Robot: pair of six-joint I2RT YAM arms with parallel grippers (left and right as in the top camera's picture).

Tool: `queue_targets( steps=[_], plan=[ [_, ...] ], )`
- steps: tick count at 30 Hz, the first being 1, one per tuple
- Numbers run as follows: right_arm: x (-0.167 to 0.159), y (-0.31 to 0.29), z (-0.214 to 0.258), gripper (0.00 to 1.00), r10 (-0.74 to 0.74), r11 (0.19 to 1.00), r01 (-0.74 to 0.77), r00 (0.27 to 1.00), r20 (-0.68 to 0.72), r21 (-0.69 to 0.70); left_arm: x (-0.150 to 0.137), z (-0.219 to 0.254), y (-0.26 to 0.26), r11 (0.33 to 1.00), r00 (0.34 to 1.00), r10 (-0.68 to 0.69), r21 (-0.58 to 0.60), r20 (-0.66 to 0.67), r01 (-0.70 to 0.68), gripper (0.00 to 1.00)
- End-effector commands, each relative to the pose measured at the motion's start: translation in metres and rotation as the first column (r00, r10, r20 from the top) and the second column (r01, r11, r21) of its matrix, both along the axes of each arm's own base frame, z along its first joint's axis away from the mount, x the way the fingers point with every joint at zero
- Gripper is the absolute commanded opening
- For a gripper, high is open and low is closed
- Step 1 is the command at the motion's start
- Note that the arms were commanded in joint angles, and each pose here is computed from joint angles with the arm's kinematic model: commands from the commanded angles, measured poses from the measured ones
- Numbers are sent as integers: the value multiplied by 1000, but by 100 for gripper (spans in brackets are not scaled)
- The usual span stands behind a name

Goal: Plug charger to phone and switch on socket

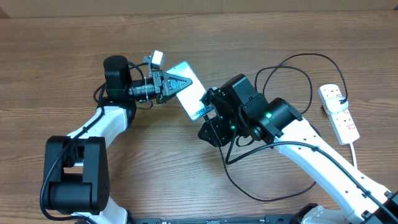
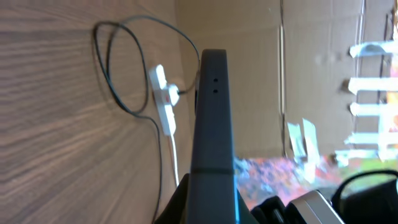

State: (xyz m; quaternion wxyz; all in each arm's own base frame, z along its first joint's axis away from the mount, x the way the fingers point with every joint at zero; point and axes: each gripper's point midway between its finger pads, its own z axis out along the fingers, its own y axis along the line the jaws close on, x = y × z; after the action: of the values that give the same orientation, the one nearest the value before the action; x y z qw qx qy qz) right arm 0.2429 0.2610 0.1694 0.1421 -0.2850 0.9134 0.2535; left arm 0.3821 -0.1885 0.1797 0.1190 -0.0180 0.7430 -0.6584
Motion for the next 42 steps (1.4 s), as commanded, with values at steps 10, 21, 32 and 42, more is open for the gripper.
queue_targets(
  steps=[10,21,32,42],
  plan=[
    [25,-1,-15,29,-43,996,47,998,55,-75,5,1,1,1000,1000,20,7,8,-20,4],
    [44,8,-6,4,-58,997,64,989,139,-34,-9,6,-2,998,998,-63,-24,15,63,4],
    [64,25,13,4,-71,997,58,970,235,59,-26,8,-24,988,985,-153,-21,81,155,4],
    [72,46,36,4,-88,981,38,962,258,192,-29,9,-25,984,979,-172,-20,110,175,4]
  ],
)
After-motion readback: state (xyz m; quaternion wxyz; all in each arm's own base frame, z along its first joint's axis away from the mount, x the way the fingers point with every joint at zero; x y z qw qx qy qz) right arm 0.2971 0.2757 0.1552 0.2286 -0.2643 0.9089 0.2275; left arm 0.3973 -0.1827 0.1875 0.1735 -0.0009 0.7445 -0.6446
